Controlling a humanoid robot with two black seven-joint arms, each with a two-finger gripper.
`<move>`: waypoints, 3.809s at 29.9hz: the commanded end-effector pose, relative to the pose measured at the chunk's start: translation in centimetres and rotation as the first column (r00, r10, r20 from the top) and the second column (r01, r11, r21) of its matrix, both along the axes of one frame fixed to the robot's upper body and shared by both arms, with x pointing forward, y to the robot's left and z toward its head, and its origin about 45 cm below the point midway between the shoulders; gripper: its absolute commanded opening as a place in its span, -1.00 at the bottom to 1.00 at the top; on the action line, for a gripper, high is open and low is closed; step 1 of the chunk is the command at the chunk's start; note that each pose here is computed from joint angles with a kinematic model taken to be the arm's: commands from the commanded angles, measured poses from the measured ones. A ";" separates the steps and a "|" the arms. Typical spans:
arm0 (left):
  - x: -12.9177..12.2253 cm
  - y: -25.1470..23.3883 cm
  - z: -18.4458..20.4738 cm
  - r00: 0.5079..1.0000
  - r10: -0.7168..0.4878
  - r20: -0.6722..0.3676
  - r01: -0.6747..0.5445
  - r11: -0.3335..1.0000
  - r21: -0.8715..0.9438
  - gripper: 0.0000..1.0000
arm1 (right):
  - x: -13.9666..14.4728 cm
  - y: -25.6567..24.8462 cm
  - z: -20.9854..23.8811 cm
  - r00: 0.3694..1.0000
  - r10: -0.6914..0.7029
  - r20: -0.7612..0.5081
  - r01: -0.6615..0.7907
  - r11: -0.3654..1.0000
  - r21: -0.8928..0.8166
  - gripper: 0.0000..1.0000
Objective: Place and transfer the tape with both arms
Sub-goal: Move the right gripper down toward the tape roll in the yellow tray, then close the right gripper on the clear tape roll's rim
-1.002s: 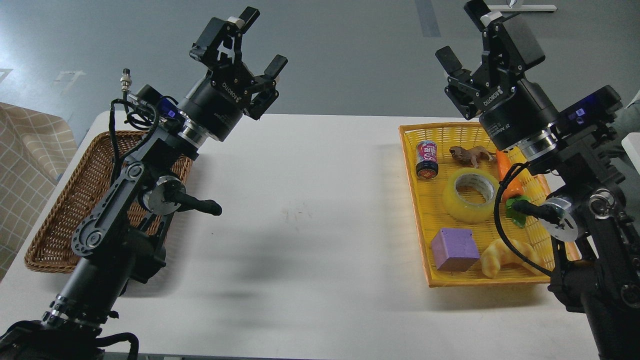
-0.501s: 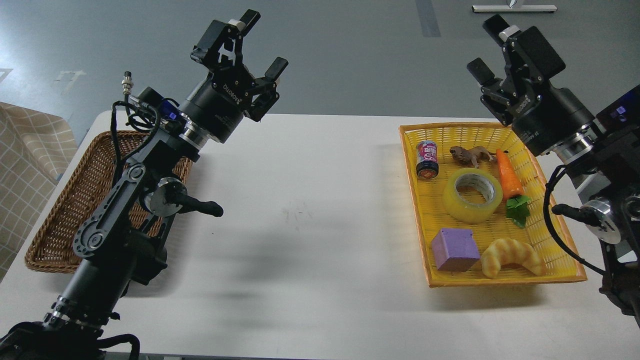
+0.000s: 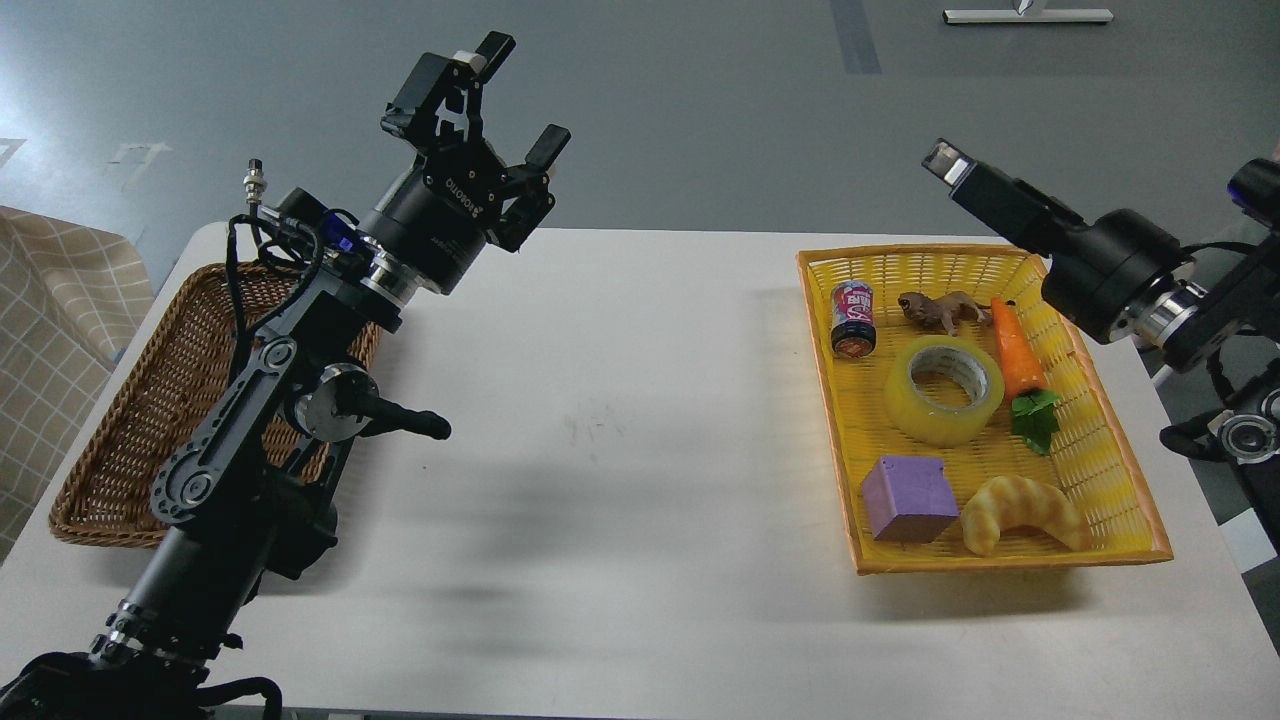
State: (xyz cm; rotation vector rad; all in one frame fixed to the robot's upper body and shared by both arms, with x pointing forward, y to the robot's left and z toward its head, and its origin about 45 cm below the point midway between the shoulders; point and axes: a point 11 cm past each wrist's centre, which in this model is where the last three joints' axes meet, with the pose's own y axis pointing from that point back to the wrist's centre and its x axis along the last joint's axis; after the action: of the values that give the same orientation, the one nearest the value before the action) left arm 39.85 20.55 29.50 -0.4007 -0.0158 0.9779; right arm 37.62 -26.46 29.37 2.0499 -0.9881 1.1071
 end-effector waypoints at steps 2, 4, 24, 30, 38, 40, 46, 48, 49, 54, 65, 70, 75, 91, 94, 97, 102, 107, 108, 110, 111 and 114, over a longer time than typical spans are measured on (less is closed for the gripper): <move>-0.1 0.1 -0.5 1.000 0.016 -0.016 -0.016 1.000 -0.005 0.97 | -0.3 0.4 -1.4 1.000 0.013 0.015 -0.010 0.990 -0.144 1.00; -0.2 0.3 -1.0 0.999 0.023 -0.027 -0.023 1.000 -0.007 0.97 | -0.2 0.0 -1.9 1.000 0.003 0.020 0.001 0.981 -0.192 1.00; -0.4 -1.4 -1.5 0.999 0.014 -0.047 -0.017 0.997 -0.070 0.97 | -0.9 -2.0 -10.3 0.985 -0.084 -0.153 0.028 0.941 -0.337 1.00; -0.4 -1.5 -1.5 0.999 0.013 -0.049 -0.017 0.997 -0.072 0.97 | -1.1 -3.2 -11.0 0.980 -0.105 -0.169 0.036 0.931 -0.364 1.00; -0.5 -2.4 -1.3 0.999 0.002 -0.048 -0.007 0.995 -0.100 0.97 | -0.7 -2.3 -13.0 0.969 -0.102 -0.225 0.012 0.930 -0.368 1.00; -0.5 -2.4 -1.4 0.999 0.002 -0.049 -0.006 0.995 -0.099 0.97 | -0.4 -2.1 -13.3 0.968 -0.093 -0.232 -0.004 0.923 -0.384 1.00; -0.6 -2.5 -1.4 0.999 0.001 -0.051 -0.006 0.995 -0.102 0.97 | 0.7 -1.2 -13.0 0.972 -0.059 -0.228 -0.047 0.900 -0.433 1.00; -0.6 -2.4 -1.4 0.999 0.000 -0.048 -0.005 0.995 -0.102 0.97 | 1.1 -1.4 -13.0 0.971 -0.065 -0.230 -0.046 0.893 -0.447 1.00; -0.6 -2.4 -1.4 0.999 0.000 -0.048 -0.005 0.995 -0.102 0.97 | 1.1 -1.5 -13.2 0.970 -0.066 -0.235 -0.049 0.891 -0.452 1.00; -0.6 -2.4 -1.4 0.999 0.000 -0.049 -0.005 0.995 -0.100 0.97 | 1.5 -1.9 -13.5 0.967 -0.073 -0.243 -0.052 0.879 -0.474 1.00; -0.5 -2.6 -1.1 0.999 -0.005 -0.044 0.001 0.994 -0.105 0.97 | 1.5 -2.3 -15.0 0.957 -0.105 -0.271 -0.036 0.883 -0.469 1.00; -0.5 -2.5 -1.0 0.999 -0.009 -0.039 0.005 0.995 -0.103 0.97 | 1.5 -1.6 -15.2 0.957 -0.095 -0.274 -0.043 0.888 -0.458 1.00; -0.5 -2.3 -1.0 0.999 -0.009 -0.039 0.005 0.995 -0.102 0.97 | 1.2 -1.0 -15.6 0.955 -0.086 -0.283 -0.053 0.891 -0.450 1.00; 0.0 -1.5 -0.2 1.000 -0.012 -0.014 0.012 0.998 -0.064 0.97 | 1.2 -1.0 -15.8 0.959 -0.088 -0.270 -0.046 0.889 -0.455 0.98; -0.1 -1.4 -0.3 1.000 -0.013 -0.016 0.011 0.998 -0.062 0.97 | 1.1 -0.5 -15.8 0.959 -0.082 -0.272 -0.051 0.893 -0.448 0.98; -0.1 -1.4 -0.4 1.000 -0.013 -0.019 0.011 0.998 -0.061 0.97 | 1.2 -0.2 -15.8 0.959 -0.077 -0.271 -0.053 0.896 -0.441 1.00; -0.1 -1.4 -0.4 1.000 -0.014 -0.019 0.013 0.998 -0.060 0.97 | 1.2 -0.3 -15.8 0.959 -0.078 -0.273 -0.053 0.895 -0.442 1.00; -0.1 -1.4 -0.4 1.000 -0.013 -0.019 0.011 0.998 -0.061 0.97 | 1.2 -0.7 -15.7 0.958 -0.085 -0.273 -0.049 0.891 -0.452 1.00; -0.2 -1.4 -0.5 1.000 -0.012 -0.020 0.011 0.998 -0.061 0.97 | 1.2 -0.7 -15.7 0.958 -0.086 -0.273 -0.049 0.890 -0.453 0.98; -0.2 -1.2 -0.8 1.000 -0.010 -0.026 0.009 0.998 -0.054 0.97 | 1.2 -0.9 -15.6 0.957 -0.089 -0.276 -0.050 0.888 -0.458 0.97; -0.2 -1.2 -0.8 1.000 -0.010 -0.026 0.009 0.998 -0.054 0.97 | 1.2 -0.9 -15.6 0.957 -0.089 -0.276 -0.050 0.888 -0.458 0.97; -0.3 -1.2 -0.8 1.000 -0.009 -0.027 0.008 0.999 -0.053 0.97 | 1.4 -1.6 -15.4 0.955 -0.096 -0.282 -0.051 0.881 -0.471 0.91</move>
State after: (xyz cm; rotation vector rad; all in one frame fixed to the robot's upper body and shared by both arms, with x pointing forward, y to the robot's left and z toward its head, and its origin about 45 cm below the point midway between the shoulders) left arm 39.61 19.31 28.74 -0.4376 0.0365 0.9757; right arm 38.90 -27.55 13.79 1.7345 -0.5303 0.8890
